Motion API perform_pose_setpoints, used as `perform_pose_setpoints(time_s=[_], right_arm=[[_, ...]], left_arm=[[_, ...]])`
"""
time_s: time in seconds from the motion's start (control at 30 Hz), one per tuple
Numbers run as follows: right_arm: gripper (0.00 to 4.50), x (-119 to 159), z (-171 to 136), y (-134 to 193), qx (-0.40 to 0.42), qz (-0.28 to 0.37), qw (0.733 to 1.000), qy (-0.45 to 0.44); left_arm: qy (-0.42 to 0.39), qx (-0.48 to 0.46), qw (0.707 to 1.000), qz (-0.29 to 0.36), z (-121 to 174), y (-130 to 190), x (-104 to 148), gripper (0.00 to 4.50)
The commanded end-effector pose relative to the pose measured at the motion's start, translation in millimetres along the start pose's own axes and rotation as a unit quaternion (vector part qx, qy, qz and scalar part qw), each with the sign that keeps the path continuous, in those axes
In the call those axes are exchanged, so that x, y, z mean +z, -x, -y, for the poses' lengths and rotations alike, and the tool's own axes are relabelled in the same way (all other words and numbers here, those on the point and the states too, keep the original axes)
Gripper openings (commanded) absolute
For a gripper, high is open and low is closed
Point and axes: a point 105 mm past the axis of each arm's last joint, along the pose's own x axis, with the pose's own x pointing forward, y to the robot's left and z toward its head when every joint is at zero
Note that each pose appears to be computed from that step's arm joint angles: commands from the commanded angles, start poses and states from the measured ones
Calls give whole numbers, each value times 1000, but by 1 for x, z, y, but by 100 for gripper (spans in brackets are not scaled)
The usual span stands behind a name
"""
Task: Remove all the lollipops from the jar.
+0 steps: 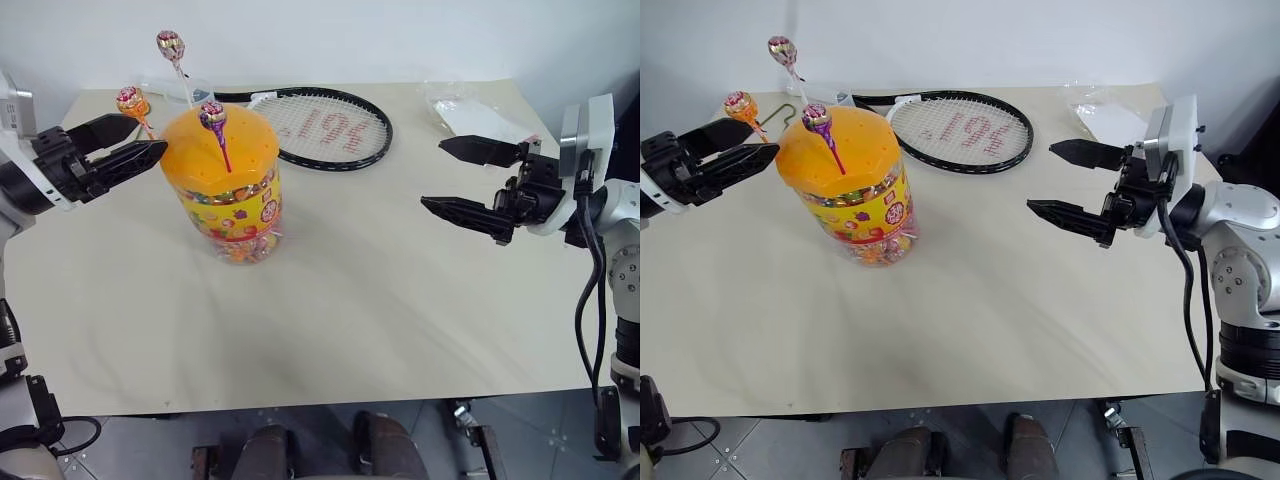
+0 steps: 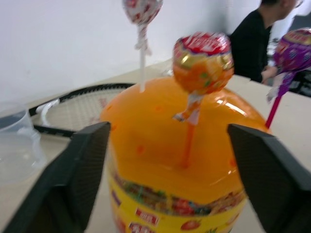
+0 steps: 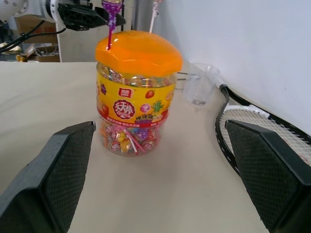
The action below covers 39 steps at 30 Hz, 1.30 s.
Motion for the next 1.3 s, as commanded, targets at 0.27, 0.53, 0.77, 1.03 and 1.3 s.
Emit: perform_pose_setpoints(time_s=[0.27, 0.53, 0.77, 1.03, 1.3], right_arm=[[450, 31, -8, 4, 5, 41, 999, 11], [450, 32, -9, -2, 8, 53, 999, 2], [450, 31, -5, -2, 8, 55, 998, 2], [450, 26, -2, -9, 23, 57, 998, -7], [450, 24, -2, -18, 38, 63, 997, -10]], left_arm=[[-53, -26, 998, 17, 14, -7, 35, 23], [-75, 1, 997, 31, 21, -9, 65, 2], [-28, 188, 981, -32, -15, 26, 62, 2], [61, 356, 920, -155, -39, 93, 13, 2], [178, 431, 815, -342, -36, 151, -84, 2]])
